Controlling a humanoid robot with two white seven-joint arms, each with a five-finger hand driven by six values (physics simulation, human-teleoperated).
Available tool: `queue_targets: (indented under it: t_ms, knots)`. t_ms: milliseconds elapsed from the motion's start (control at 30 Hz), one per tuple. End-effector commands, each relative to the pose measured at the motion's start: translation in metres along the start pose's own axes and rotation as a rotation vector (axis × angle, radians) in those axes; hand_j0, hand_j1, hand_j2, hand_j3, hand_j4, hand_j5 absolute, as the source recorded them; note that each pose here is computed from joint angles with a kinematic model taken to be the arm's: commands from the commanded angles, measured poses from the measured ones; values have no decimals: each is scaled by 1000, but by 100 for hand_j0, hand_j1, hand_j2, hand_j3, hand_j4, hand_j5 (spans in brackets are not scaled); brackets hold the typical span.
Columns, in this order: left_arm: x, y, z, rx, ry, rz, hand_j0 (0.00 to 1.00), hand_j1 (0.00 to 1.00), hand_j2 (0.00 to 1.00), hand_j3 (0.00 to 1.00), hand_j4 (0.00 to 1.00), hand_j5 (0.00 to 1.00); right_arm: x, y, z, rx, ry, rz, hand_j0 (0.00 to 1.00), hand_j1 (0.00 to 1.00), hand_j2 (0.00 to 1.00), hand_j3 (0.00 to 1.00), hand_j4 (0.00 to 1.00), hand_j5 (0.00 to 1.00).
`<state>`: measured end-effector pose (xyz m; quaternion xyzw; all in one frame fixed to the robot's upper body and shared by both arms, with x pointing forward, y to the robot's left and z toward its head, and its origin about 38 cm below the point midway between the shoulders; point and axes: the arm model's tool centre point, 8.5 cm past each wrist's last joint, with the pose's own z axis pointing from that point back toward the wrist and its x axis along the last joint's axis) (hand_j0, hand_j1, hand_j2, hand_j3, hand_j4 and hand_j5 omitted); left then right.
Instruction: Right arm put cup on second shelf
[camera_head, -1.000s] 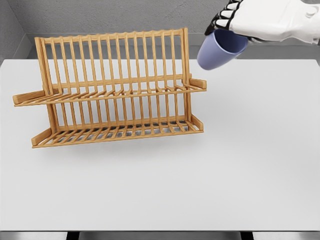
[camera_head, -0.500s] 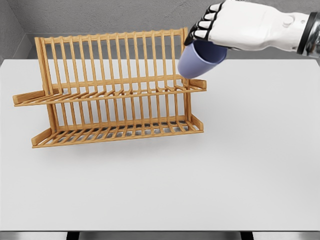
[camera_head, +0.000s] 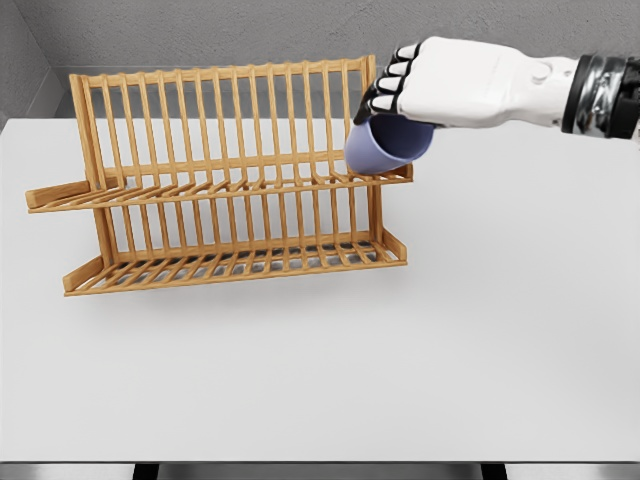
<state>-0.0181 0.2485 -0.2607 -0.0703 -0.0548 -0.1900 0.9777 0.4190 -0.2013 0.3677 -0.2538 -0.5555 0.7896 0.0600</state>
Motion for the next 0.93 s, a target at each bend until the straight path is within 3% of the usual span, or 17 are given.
queue_targets:
  t_ms: [0, 133, 167, 400, 433, 500, 533, 633, 700, 800, 900]
  knots:
    - [0, 0, 0, 0, 0, 0, 100, 100, 100, 100, 100, 100, 4, 7, -4, 26, -16, -11, 66, 66, 66, 66, 66, 66]
    - [0, 0, 0, 0, 0, 0, 100, 100, 100, 100, 100, 100, 5, 8, -8, 29, -16, -20, 70, 70, 70, 70, 70, 70]
    - [0, 0, 0, 0, 0, 0, 100, 100, 100, 100, 100, 100, 5, 9, -8, 30, -16, -21, 100, 100, 100, 100, 100, 100]
    - [0, 0, 0, 0, 0, 0, 100, 100, 100, 100, 100, 100, 6, 8, -8, 29, -18, -17, 100, 100, 100, 100, 100, 100]
    - [0, 0, 0, 0, 0, 0, 100, 100, 100, 100, 100, 100, -3, -3, 2, 6, 16, 0, 100, 100, 100, 100, 100, 100]
    - [0, 0, 0, 0, 0, 0, 100, 100, 100, 100, 100, 100, -32, -46, 52, -117, 159, 58, 100, 100, 100, 100, 100, 100]
    - [0, 0, 0, 0, 0, 0, 100, 100, 100, 100, 100, 100, -40, -49, 67, -131, 205, 52, 100, 100, 100, 100, 100, 100]
    - [0, 0, 0, 0, 0, 0, 100, 100, 100, 100, 100, 100, -45, -17, 102, -211, 306, -49, 100, 100, 100, 100, 100, 100]
    - [0, 0, 0, 0, 0, 0, 100, 100, 100, 100, 100, 100, -32, 4, 85, -268, 257, -110, 100, 100, 100, 100, 100, 100]
    - [0, 0, 0, 0, 0, 0, 100, 100, 100, 100, 100, 100, -9, 55, 73, -208, 212, -214, 100, 100, 100, 100, 100, 100]
    - [3, 1, 0, 1, -4, -3, 100, 100, 100, 100, 100, 100, -5, 64, 71, -195, 207, -237, 100, 100, 100, 100, 100, 100]
